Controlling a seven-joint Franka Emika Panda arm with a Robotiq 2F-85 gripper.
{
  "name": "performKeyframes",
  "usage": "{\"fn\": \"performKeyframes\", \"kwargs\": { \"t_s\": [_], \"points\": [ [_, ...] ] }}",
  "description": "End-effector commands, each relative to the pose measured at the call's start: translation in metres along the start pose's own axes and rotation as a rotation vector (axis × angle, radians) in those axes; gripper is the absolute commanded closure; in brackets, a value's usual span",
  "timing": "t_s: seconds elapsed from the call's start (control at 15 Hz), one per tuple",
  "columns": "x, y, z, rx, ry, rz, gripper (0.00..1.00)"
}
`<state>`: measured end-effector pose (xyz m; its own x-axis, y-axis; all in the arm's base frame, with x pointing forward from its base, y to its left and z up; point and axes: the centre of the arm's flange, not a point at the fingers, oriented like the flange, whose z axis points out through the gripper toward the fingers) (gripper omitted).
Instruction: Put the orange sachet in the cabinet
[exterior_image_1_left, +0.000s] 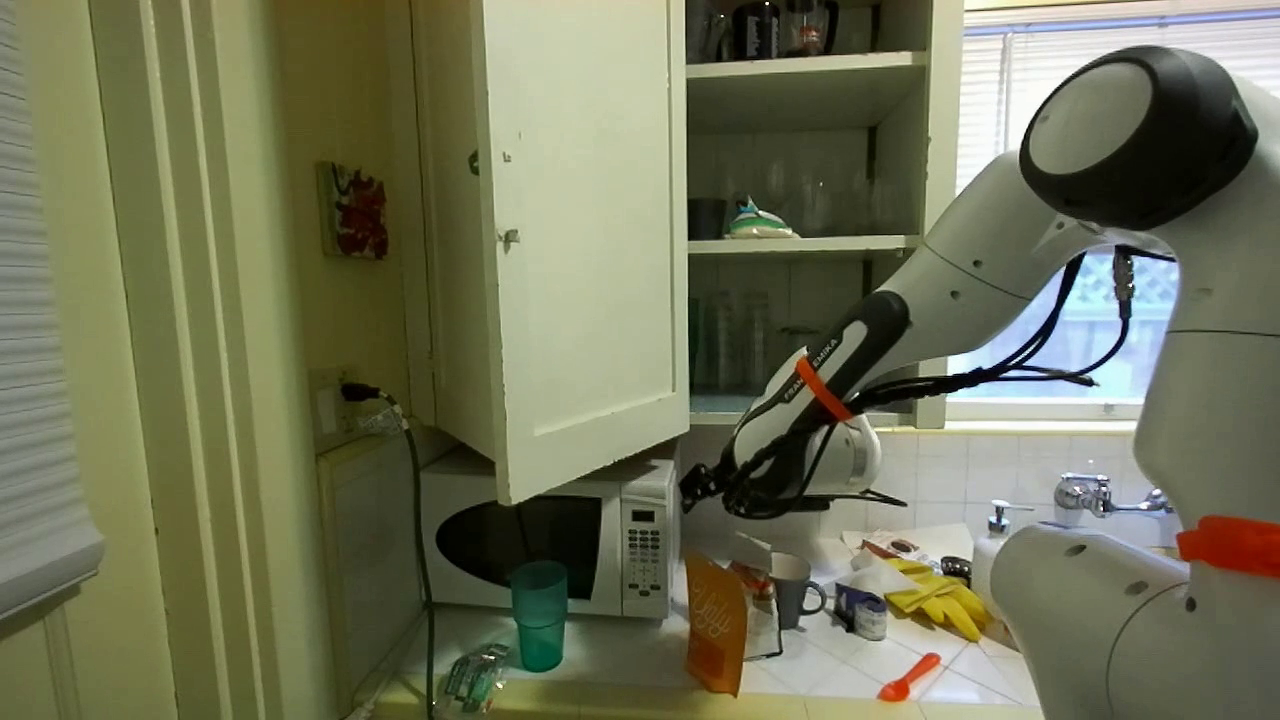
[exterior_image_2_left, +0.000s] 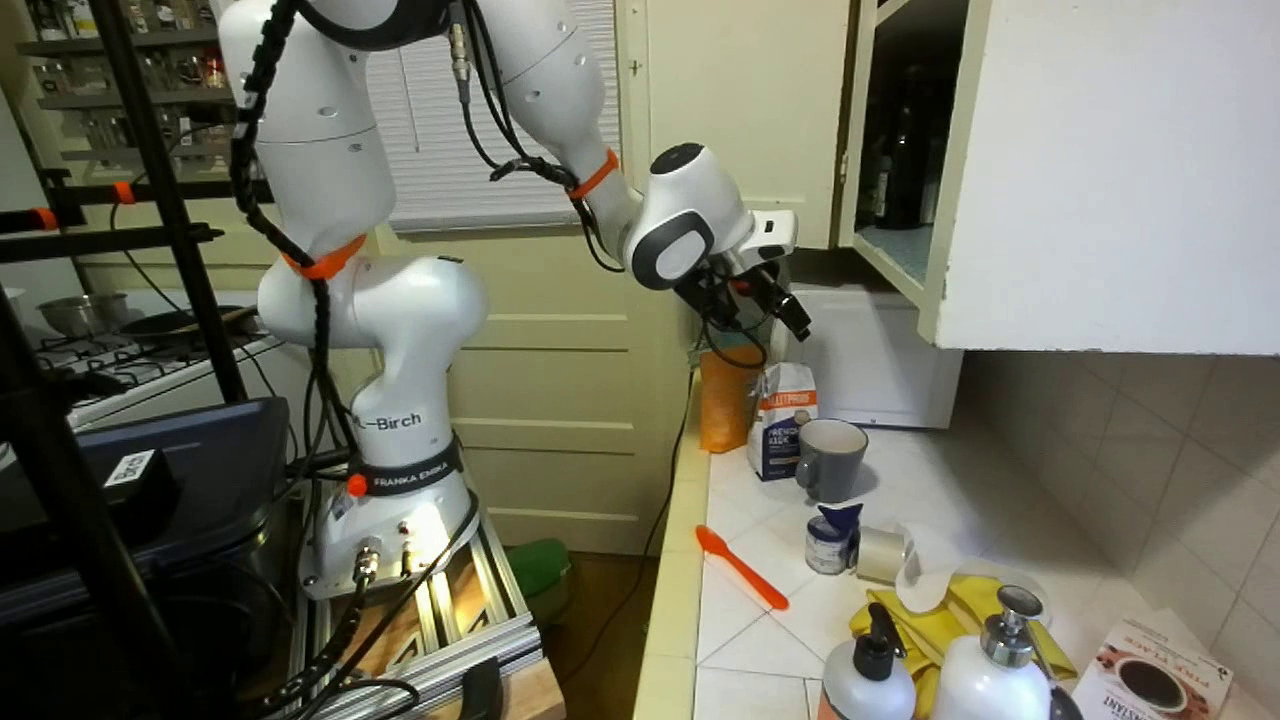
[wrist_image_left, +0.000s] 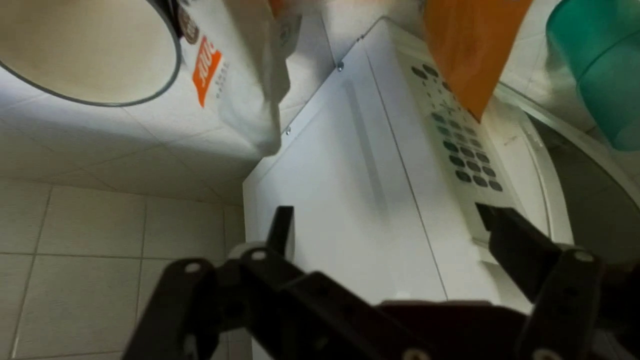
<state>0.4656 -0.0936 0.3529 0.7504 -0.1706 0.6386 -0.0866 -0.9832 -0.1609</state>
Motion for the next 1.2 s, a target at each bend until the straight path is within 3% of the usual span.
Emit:
{"fn": "performKeyframes", "kwargs": {
  "t_s": [0.0, 0.6, 0.93, 1.0, 1.13],
  "points": [
    [0.001, -0.004, -0.044, -0.064, -0.084, 0.004, 0.0],
    [0.011, 0.004, -0.079, -0.141, -0.159, 0.015, 0.0],
    [0.017, -0.004, -0.109, -0.127, -0.206, 0.045, 0.0],
    [0.025, 0.001, -0.084, -0.148, -0.186, 0.032, 0.0],
    [0.028, -0.004, -0.091, -0.147, -0.175, 0.032, 0.0]
  ]
}}
